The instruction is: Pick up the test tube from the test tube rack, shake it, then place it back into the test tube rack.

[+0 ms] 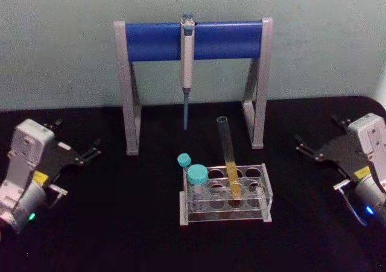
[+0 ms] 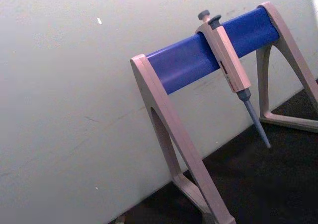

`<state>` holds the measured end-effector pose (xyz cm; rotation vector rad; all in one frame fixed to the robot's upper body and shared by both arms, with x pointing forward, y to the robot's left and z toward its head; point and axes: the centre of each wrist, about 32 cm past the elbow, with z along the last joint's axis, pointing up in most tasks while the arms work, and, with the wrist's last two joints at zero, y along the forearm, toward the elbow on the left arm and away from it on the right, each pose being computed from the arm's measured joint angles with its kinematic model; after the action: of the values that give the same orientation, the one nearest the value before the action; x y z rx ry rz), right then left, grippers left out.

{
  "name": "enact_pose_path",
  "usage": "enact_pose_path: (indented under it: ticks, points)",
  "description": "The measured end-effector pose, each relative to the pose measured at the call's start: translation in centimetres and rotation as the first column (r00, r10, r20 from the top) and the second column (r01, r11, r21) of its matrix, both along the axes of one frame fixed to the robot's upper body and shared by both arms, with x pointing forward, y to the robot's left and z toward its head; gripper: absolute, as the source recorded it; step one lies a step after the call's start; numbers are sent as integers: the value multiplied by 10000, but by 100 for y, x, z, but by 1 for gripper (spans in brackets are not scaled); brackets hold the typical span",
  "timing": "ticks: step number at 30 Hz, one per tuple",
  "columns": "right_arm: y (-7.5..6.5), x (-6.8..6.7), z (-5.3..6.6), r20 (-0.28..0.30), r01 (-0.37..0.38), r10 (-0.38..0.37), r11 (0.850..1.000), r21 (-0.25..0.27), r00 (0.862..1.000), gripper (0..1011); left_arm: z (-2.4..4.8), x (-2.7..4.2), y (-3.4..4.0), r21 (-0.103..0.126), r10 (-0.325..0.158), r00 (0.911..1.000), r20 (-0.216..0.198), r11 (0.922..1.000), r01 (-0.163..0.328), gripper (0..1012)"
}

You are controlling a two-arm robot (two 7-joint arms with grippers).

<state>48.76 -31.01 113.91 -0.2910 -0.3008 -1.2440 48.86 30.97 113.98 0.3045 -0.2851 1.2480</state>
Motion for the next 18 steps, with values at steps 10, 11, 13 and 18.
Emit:
enact_pose_path:
  ticks: [10,11,13,18]
  points:
    - [-19,-54,41,559,-569,545,9975,425,9969,1000,0,0,0,0,0,10000,0,10000,0,1001]
    - [-19,-54,41,559,-569,545,9975,425,9969,1000,0,0,0,-1,0,10000,0,10000,0,1001]
    - [-14,-58,63,725,-841,792,9942,673,9942,1000,0,0,0,-1,0,10000,1,10000,0,1001]
    - [38,-61,115,1003,-1580,1472,9813,1103,9840,1000,0,0,0,0,0,10000,0,10000,0,1001]
